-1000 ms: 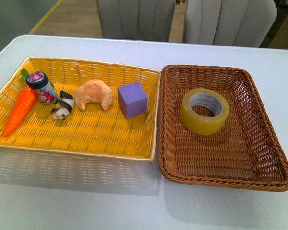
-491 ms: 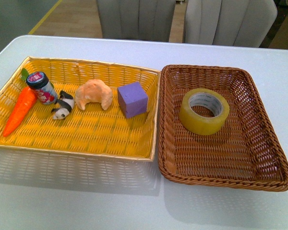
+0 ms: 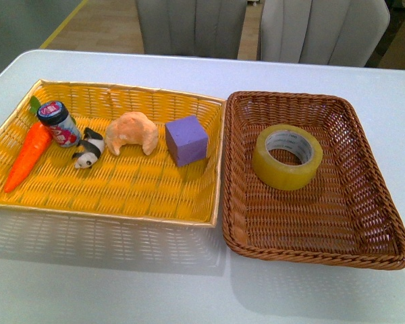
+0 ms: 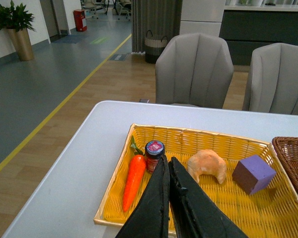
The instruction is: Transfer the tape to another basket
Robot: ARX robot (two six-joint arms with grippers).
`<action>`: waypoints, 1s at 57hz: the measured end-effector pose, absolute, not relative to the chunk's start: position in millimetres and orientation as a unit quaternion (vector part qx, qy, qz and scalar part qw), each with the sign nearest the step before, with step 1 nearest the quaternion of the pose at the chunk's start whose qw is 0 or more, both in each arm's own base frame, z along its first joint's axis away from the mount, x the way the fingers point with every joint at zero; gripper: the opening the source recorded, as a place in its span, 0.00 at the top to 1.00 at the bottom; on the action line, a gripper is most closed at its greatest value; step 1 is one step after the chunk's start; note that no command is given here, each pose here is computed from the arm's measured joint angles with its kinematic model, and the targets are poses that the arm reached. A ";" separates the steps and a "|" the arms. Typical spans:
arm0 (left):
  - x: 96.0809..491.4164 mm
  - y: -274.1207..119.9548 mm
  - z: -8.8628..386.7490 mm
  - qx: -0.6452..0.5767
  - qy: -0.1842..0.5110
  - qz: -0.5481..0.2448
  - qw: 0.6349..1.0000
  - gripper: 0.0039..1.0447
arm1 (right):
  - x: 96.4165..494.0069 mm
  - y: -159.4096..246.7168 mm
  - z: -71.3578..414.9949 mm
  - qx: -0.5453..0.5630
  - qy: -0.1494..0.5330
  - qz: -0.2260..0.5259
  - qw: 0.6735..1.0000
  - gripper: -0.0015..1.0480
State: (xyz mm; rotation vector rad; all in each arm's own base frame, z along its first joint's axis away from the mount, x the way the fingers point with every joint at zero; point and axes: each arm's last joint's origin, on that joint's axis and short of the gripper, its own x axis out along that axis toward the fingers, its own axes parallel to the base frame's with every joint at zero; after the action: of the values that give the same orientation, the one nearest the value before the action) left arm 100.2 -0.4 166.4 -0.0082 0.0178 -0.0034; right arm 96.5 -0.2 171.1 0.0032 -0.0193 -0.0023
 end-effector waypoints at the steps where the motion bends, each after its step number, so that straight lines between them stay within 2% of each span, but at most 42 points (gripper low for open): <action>1: 99.3 -0.4 166.6 -0.004 0.006 -0.002 1.000 0.99 | 96.5 -0.2 171.1 0.002 -0.010 -0.001 1.000 0.09; 16: 97.8 -0.3 167.3 -0.004 0.000 -0.002 1.000 0.97 | 96.5 -0.2 171.1 0.001 -0.010 -0.001 1.000 0.09; 46: 97.8 -0.3 167.3 -0.004 0.000 -0.002 1.000 0.08 | 96.5 -0.2 171.1 0.002 -0.010 -0.001 1.000 0.09; 57: 97.8 -0.3 167.3 -0.003 0.000 -0.002 1.000 0.08 | 96.5 -0.2 171.1 0.002 -0.010 -0.001 1.000 0.09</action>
State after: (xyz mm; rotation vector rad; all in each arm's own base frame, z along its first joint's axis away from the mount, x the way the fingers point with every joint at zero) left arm 97.8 -0.3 167.3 -0.0063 0.0006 -0.0034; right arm 96.5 -0.2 171.1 0.0032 -0.0193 -0.0019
